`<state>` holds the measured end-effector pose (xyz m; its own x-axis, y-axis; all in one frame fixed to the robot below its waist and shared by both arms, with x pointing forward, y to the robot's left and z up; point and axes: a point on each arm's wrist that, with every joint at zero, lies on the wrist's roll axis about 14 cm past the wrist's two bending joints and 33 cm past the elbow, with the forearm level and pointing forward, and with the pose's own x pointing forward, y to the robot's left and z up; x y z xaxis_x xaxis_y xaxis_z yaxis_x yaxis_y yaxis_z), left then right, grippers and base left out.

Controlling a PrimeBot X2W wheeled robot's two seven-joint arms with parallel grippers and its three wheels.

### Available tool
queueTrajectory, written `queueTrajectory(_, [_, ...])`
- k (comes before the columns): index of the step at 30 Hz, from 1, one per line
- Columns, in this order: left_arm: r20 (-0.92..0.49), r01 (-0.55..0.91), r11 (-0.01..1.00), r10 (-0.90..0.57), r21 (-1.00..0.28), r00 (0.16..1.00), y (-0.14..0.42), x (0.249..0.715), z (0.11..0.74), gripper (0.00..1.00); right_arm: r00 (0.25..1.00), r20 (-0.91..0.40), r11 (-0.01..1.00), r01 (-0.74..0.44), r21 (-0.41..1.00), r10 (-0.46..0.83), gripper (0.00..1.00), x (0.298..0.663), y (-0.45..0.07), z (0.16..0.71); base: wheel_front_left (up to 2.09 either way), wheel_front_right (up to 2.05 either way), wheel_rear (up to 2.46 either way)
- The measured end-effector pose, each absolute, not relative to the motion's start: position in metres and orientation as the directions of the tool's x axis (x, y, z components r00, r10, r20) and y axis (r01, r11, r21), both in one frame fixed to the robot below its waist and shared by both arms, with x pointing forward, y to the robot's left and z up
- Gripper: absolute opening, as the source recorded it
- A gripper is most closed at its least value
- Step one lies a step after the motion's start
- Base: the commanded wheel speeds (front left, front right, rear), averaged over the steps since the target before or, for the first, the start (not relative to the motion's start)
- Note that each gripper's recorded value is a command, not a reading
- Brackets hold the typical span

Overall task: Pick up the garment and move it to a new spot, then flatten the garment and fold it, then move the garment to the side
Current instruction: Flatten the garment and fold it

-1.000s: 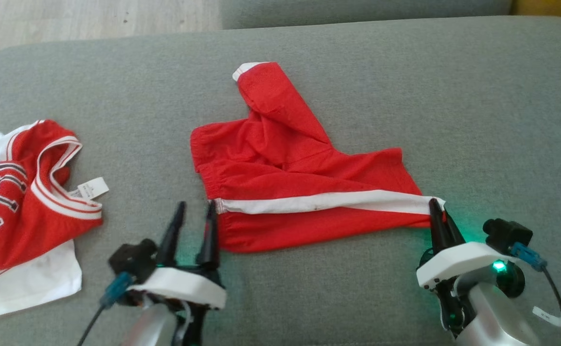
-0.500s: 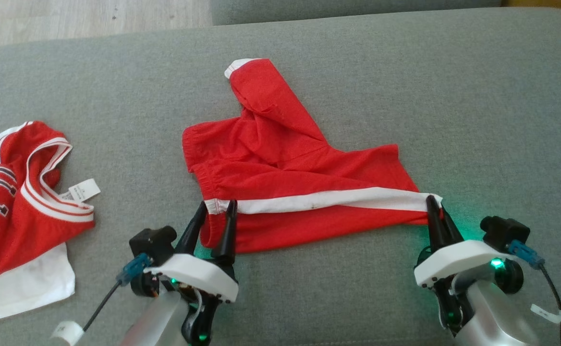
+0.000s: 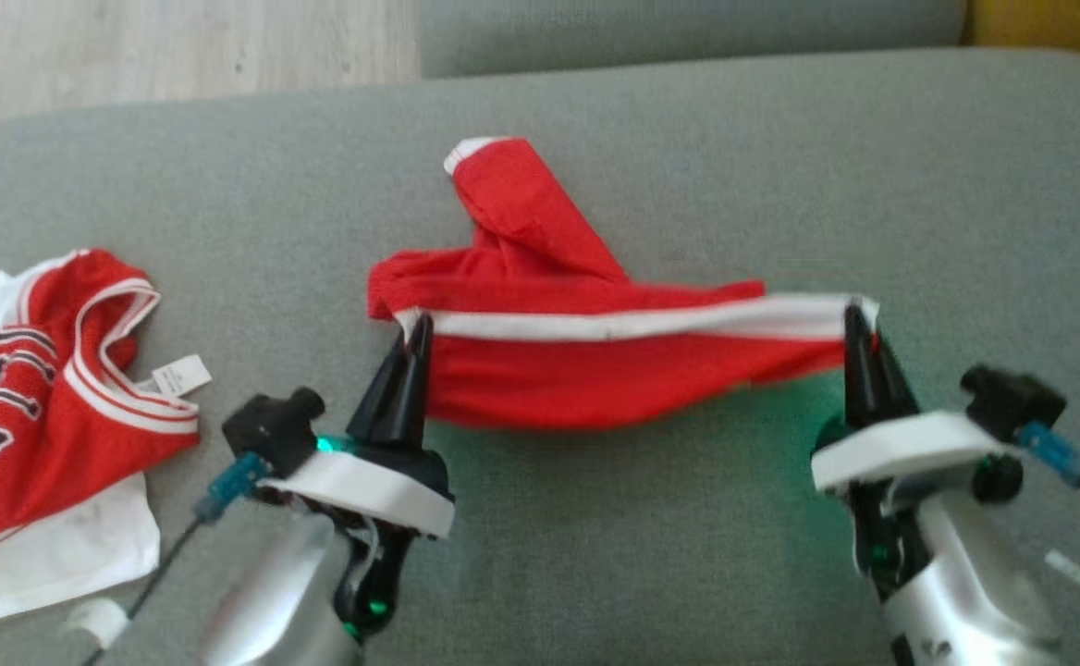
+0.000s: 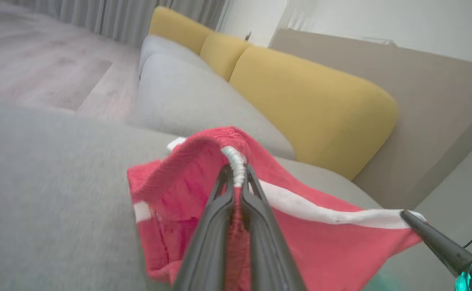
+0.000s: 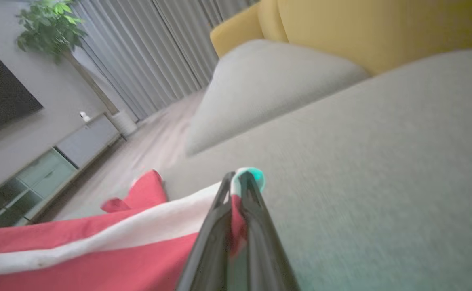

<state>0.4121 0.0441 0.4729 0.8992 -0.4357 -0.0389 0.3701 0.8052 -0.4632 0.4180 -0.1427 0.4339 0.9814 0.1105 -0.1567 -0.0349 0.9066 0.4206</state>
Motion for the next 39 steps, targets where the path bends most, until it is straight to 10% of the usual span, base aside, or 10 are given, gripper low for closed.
queueTrajectory(15, [0.487, 0.575, 0.818, -0.504, 0.003, 0.713, 0.075, 0.431, 0.732, 0.0, 0.808, 0.552, 0.905, -0.372, 0.207, 0.205, 0.0, 0.448, -0.144, 0.725, 0.0, 0.0, 0.0])
queueTrajectory(39, [0.581, 0.539, 0.82, -0.348, -0.192, 0.736, 0.061, 0.561, 0.74, 0.0, 0.833, 0.511, 0.964, -0.263, 0.026, 0.214, 0.0, 0.574, -0.158, 0.736, 0.0, 0.0, 0.0])
